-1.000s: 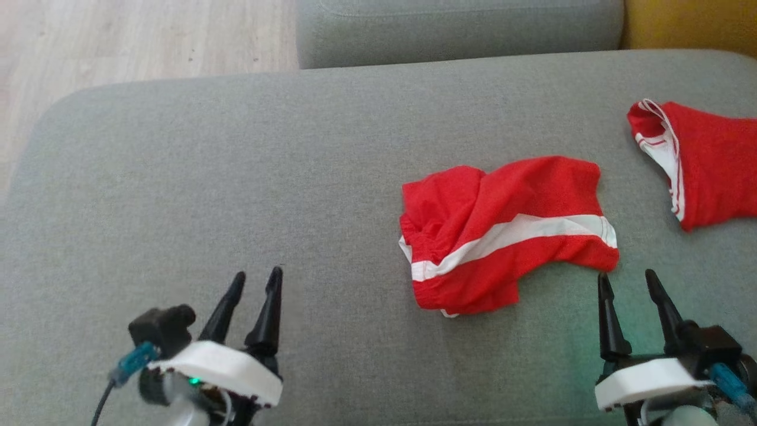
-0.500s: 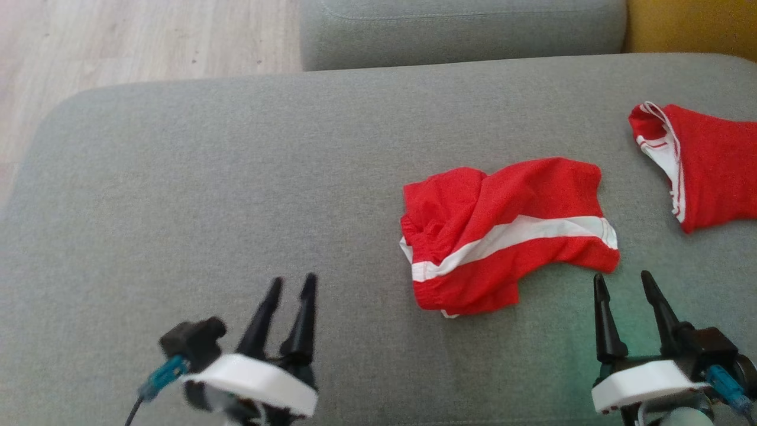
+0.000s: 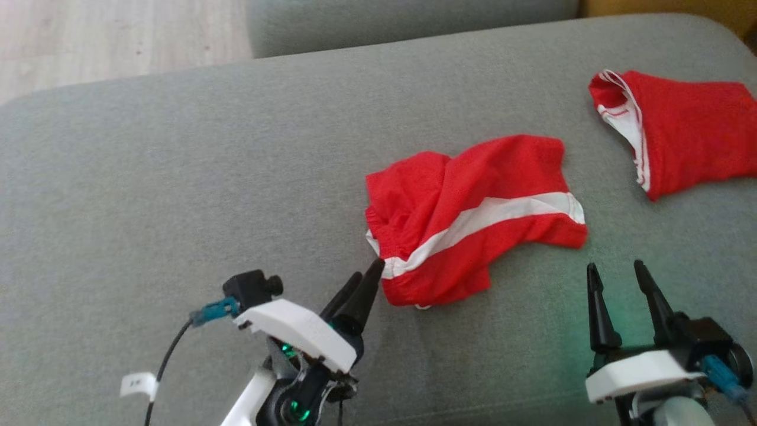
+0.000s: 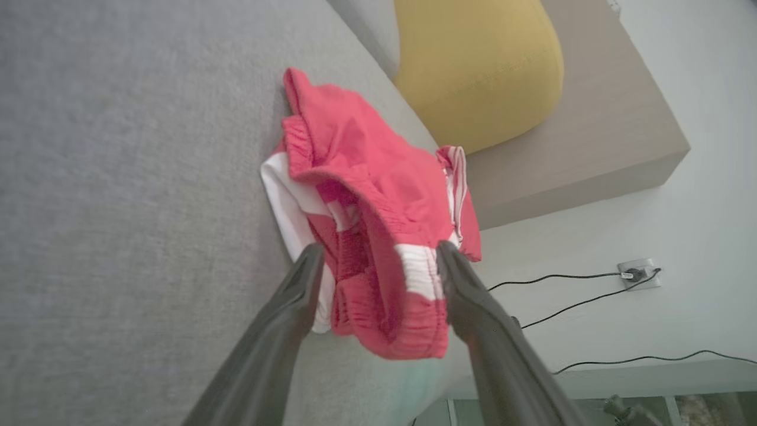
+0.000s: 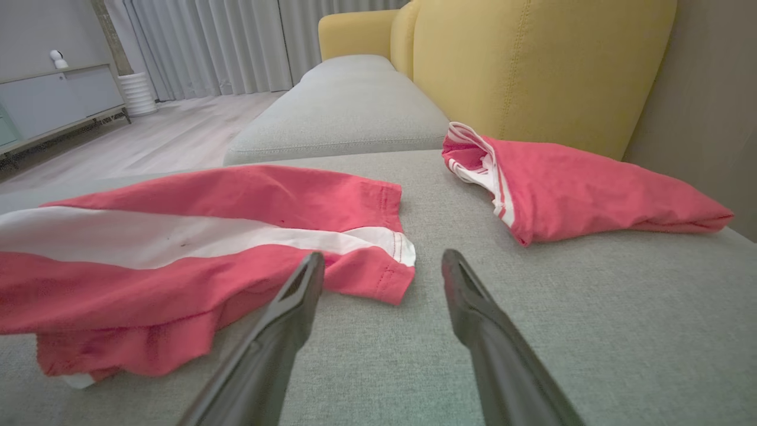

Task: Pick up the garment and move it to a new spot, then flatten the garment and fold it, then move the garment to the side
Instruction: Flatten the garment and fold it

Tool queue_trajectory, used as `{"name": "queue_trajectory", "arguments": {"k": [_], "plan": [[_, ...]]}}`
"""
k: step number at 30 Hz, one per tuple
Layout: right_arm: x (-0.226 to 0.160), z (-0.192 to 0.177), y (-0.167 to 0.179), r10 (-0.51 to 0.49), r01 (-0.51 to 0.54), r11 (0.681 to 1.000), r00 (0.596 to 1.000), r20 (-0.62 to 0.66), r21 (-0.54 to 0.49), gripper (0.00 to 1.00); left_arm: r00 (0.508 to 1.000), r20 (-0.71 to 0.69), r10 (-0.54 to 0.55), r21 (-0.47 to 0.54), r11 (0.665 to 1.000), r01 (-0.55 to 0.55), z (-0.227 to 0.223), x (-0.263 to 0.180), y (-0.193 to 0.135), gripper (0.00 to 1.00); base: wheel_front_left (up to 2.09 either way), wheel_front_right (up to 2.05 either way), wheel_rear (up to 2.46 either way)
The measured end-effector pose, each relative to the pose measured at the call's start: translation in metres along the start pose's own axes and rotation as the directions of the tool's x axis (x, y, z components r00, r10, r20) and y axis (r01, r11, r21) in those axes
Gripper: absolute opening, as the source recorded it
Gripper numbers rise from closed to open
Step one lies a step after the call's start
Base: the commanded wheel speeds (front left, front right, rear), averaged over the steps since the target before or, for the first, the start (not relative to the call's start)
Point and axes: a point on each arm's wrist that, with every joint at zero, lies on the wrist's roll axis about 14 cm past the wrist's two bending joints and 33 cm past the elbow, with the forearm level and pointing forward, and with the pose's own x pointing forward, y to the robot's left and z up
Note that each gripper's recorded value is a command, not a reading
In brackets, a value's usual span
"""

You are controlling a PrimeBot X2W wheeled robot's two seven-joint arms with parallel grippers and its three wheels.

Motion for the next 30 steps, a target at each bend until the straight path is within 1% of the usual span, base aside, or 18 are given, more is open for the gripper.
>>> {"name": "queue_trajectory", "arguments": {"k": [3, 7, 9, 10, 14, 17, 21, 23, 25, 26, 28, 30], "plan": [[0.000, 0.001, -0.007, -0.023, 0.023, 1.000, 1.000, 0.002, 0.002, 1.00, 0.997, -0.075, 0.000, -0.041, 0.999, -0.003, -0.013, 0.008, -0.001, 1.00, 0.00, 0.00, 0.00], [0.000, -0.001, -0.016, -0.053, 0.053, 0.998, 0.999, -0.006, 0.016, 1.00, 0.990, -0.139, 0.001, -0.054, 0.999, -0.009, -0.025, 0.017, 0.001, 1.00, 0.00, 0.00, 0.00], [-0.002, -0.004, -0.019, -0.063, 0.063, 0.998, 0.998, -0.013, 0.017, 1.00, 0.987, -0.159, -0.025, -0.056, 0.998, 0.017, -0.029, 0.020, -0.004, 0.23, 0.00, 0.00, 0.00], [-0.003, -0.004, -0.020, -0.067, 0.067, 0.998, 0.998, -0.015, 0.018, 1.00, 0.985, -0.165, -0.042, -0.056, 0.998, 0.033, -0.030, 0.022, -0.007, 0.00, 0.00, 0.00, 0.00], [-0.004, -0.006, -0.024, -0.082, 0.082, 0.996, 0.996, -0.020, 0.030, 1.00, 0.968, -0.224, -0.113, -0.060, 0.993, 0.102, -0.037, 0.026, -0.027, 0.00, 0.00, 0.00, 0.00], [-0.006, -0.007, -0.026, -0.091, 0.091, 0.995, 0.996, -0.022, 0.032, 1.00, 0.941, -0.290, -0.175, -0.075, 0.984, 0.159, -0.050, 0.023, -0.043, 0.00, 0.00, 0.00, 0.00], [-0.006, -0.006, -0.030, -0.105, 0.106, 0.994, 0.994, -0.021, 0.041, 1.00, 0.934, -0.284, -0.216, -0.067, 0.976, 0.206, -0.042, 0.024, -0.056, 0.00, 0.00, 0.00, 0.00], [-0.004, -0.003, -0.031, -0.107, 0.108, 0.993, 0.994, -0.013, 0.042, 1.00, 0.940, -0.256, -0.226, -0.019, 0.973, 0.229, -0.025, 0.030, -0.060, 0.00, 0.00, 0.00, 0.00], [-0.003, -0.002, -0.032, -0.109, 0.109, 0.993, 0.994, -0.009, 0.046, 1.00, 0.953, -0.188, -0.238, 0.047, 0.967, 0.250, 0.009, 0.041, -0.068, 0.00, 0.00, 0.00, 0.00], [-0.002, -0.003, -0.032, -0.109, 0.110, 0.993, 0.994, -0.011, 0.046, 1.00, 0.957, -0.152, -0.245, 0.095, 0.961, 0.261, 0.029, 0.048, -0.073, 0.00, 0.00, 0.00, 0.00], [-0.001, -0.002, -0.033, -0.111, 0.112, 0.993, 0.994, -0.010, 0.048, 1.00, 0.959, -0.075, -0.274, 0.189, 0.940, 0.283, 0.071, 0.060, -0.090, 0.00, 0.00, 0.00, 0.00], [-0.001, -0.001, -0.034, -0.117, 0.117, 0.992, 0.993, -0.007, 0.054, 1.00, 0.948, -0.006, -0.318, 0.277, 0.910, 0.307, 0.110, 0.070, -0.113, 0.00, 0.00, 0.00, 0.00]]}}
